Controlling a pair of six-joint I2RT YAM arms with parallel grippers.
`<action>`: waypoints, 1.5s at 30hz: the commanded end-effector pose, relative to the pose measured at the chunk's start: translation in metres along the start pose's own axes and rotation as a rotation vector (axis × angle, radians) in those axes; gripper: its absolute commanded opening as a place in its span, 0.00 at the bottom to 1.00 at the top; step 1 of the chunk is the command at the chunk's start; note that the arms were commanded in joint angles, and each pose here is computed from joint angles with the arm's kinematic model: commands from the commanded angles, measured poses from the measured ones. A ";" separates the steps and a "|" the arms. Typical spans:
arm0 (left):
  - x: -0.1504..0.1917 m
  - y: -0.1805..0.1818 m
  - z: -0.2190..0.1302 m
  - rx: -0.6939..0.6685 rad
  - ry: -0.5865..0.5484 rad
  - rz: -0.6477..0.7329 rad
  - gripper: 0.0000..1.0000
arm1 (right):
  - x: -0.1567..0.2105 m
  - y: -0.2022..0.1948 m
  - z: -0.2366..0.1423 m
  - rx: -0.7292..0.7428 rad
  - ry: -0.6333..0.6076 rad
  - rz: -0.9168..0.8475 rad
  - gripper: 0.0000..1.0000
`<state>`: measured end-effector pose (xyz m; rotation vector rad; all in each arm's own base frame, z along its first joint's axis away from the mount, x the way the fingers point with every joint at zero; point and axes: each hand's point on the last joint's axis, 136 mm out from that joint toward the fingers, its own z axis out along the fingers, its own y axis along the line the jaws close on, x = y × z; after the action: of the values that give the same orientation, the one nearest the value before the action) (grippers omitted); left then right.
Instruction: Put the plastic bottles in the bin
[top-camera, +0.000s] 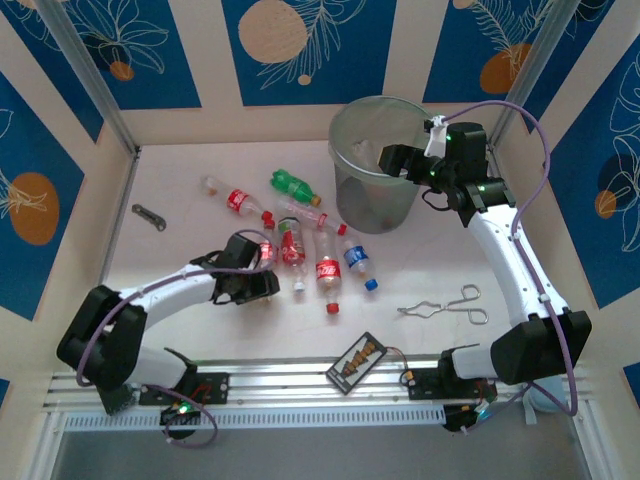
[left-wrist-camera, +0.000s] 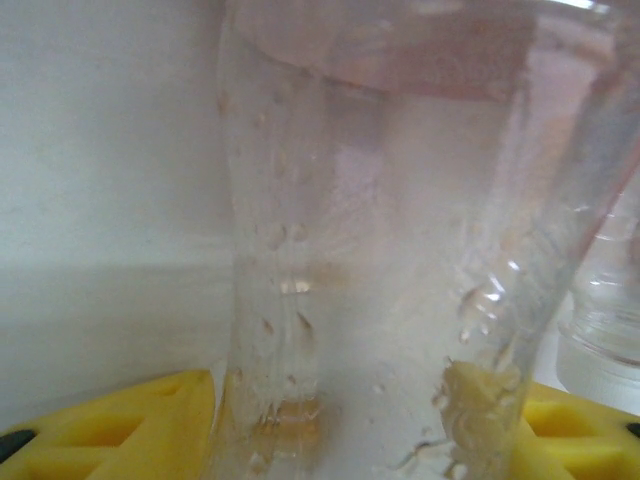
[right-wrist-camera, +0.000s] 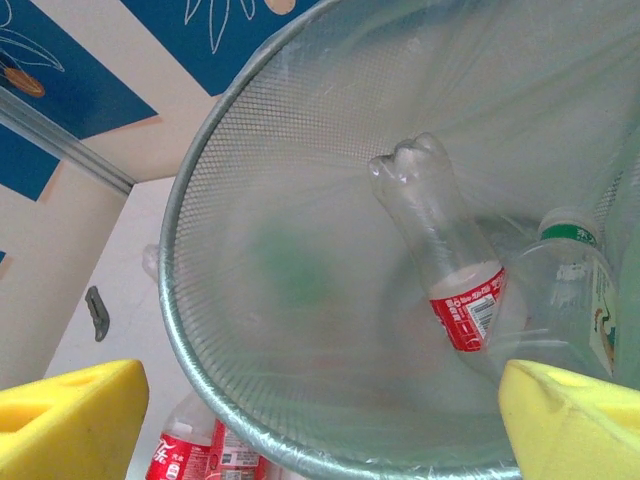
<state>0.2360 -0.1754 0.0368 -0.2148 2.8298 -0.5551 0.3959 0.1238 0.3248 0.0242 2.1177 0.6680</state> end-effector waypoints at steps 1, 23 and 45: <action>-0.019 -0.025 -0.030 0.064 -0.081 0.089 0.54 | 0.000 0.026 -0.010 -0.108 0.025 -0.027 0.91; -0.087 -0.168 -0.144 0.584 -0.492 0.439 0.13 | 0.074 0.178 0.058 -0.568 0.373 -0.044 0.96; -0.081 -0.174 -0.118 0.578 -0.449 0.440 0.27 | 0.080 0.183 0.072 -0.552 0.378 -0.088 0.61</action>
<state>0.2974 -0.2729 0.2248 0.3259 2.1173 -1.0142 0.3679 0.3347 0.2982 -0.4983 2.2302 1.2708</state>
